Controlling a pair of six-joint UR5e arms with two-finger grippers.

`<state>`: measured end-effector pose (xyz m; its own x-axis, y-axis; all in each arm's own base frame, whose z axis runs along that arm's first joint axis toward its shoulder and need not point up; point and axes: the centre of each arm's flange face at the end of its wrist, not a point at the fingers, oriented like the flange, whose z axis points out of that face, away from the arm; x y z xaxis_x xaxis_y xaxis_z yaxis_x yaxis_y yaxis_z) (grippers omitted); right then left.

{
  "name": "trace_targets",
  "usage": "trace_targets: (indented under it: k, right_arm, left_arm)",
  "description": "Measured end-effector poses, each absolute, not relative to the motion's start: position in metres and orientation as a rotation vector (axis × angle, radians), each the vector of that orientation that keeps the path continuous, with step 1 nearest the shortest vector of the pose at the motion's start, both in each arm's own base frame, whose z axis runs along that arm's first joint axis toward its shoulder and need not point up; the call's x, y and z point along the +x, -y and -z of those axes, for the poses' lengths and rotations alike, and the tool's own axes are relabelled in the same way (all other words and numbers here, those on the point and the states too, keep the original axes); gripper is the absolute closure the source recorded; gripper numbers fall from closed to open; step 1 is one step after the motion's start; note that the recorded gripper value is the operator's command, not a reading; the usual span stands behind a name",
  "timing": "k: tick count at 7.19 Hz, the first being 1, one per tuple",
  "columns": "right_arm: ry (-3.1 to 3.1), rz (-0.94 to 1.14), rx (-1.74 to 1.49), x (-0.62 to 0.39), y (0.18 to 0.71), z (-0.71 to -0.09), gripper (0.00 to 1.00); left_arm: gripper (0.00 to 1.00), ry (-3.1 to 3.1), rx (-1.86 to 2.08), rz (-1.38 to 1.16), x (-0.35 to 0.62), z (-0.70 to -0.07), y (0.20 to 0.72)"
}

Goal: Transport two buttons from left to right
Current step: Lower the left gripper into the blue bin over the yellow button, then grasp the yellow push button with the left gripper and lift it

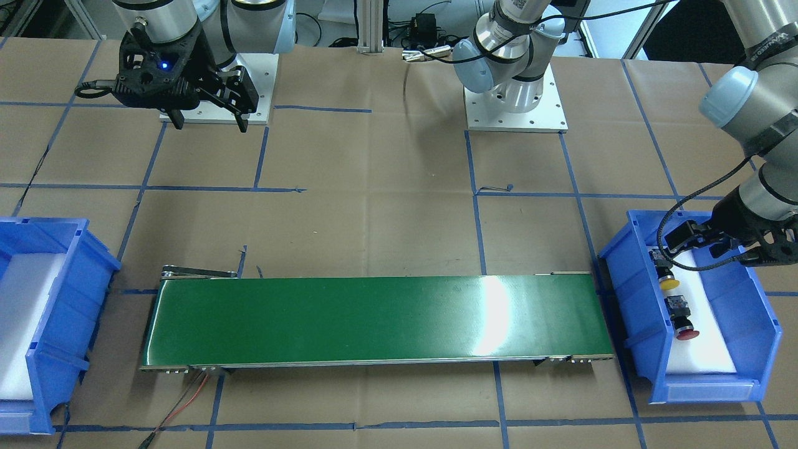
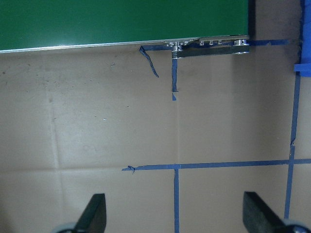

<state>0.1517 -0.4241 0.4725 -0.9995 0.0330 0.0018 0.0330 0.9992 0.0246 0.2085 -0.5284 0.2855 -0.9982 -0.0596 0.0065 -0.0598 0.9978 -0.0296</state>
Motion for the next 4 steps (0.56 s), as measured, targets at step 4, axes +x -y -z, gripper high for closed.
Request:
trace_targets:
  k: [4]
  right_arm:
    - [3.139, 0.043, -0.051, 0.152, 0.425, -0.471, 0.0]
  left_arm:
    - [0.01, 3.135, 0.05, -0.024, 0.206, -0.25, 0.523]
